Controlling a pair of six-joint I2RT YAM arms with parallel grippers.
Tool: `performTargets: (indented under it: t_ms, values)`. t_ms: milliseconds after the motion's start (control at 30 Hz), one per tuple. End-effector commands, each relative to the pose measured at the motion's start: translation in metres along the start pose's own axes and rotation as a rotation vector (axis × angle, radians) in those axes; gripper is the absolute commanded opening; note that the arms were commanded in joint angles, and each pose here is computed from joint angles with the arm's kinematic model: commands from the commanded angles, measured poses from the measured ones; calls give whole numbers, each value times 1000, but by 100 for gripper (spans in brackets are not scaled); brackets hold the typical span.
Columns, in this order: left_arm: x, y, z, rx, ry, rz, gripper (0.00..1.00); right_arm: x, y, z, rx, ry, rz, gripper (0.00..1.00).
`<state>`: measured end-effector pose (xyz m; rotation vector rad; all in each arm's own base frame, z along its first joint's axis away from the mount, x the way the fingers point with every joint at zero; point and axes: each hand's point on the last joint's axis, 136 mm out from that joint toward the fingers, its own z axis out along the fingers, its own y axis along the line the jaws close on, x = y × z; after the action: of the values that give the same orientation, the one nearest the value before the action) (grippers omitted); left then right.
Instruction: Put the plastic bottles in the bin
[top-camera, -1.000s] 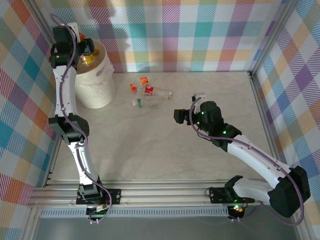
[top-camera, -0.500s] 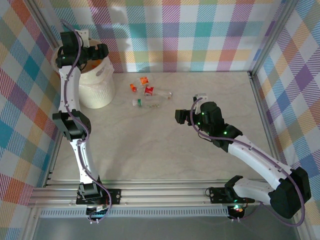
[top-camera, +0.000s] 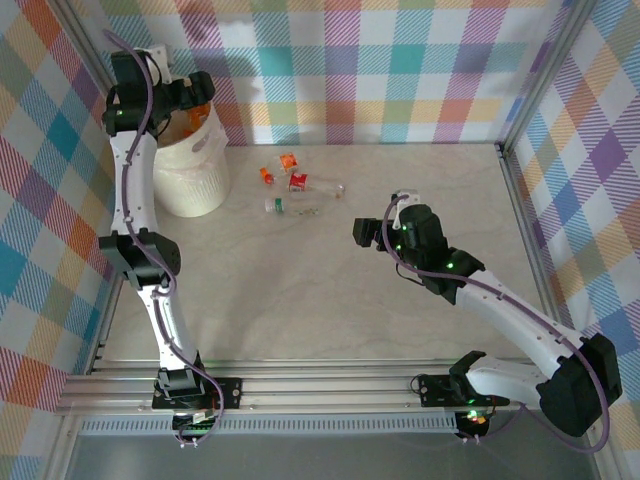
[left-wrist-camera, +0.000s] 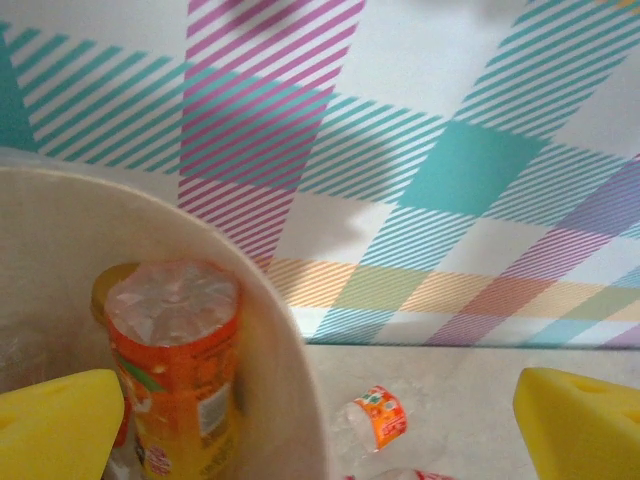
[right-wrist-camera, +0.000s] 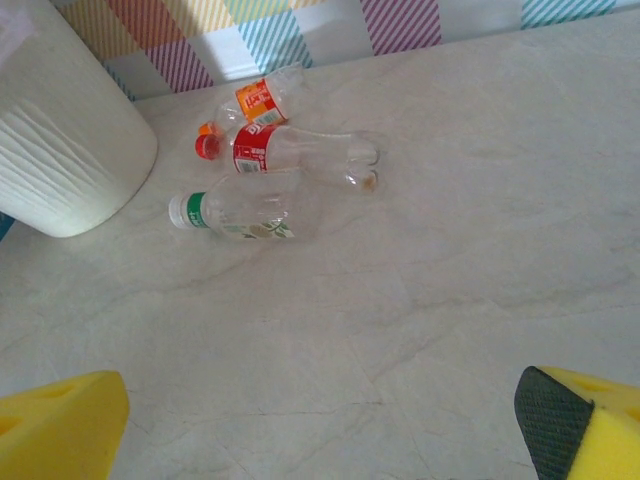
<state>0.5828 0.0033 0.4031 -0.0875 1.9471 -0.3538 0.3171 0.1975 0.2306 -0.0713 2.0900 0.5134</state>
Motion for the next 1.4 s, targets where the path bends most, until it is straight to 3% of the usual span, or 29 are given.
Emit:
performTargets:
  t_ms: [0,233,333,467,567,667,833,1067,1233,1367]
  values:
    - [-18,-43,-37,-2,-74,-22,100,1,-4,2,23,5,12,100]
    - [1,-117,-70,144,-133,27,100,1,-9,-3,36,-8,39,100]
    - [28,-153,-76,229,-88,77,100,2,-10,-8,35,-14,43,100]
    - [85,-197,-73,368,32,134,100,3,-12,-14,28,-24,47,100]
    - [148,-221,-58,458,157,275,100,1,-7,-18,-6,-38,47,100]
    - [202,-217,-30,451,307,342,100,-1,-4,-22,-23,-47,41,100]
    - [251,-186,28,326,427,346,100,-2,-6,-26,-21,-55,43,99]
    - [295,-161,89,300,550,393,100,-3,-7,-29,-18,-60,33,100]
    - [320,-164,107,379,610,374,100,-2,-12,-31,3,-66,29,100]
    - [338,-155,121,348,634,378,100,0,-14,-30,12,-69,24,100]
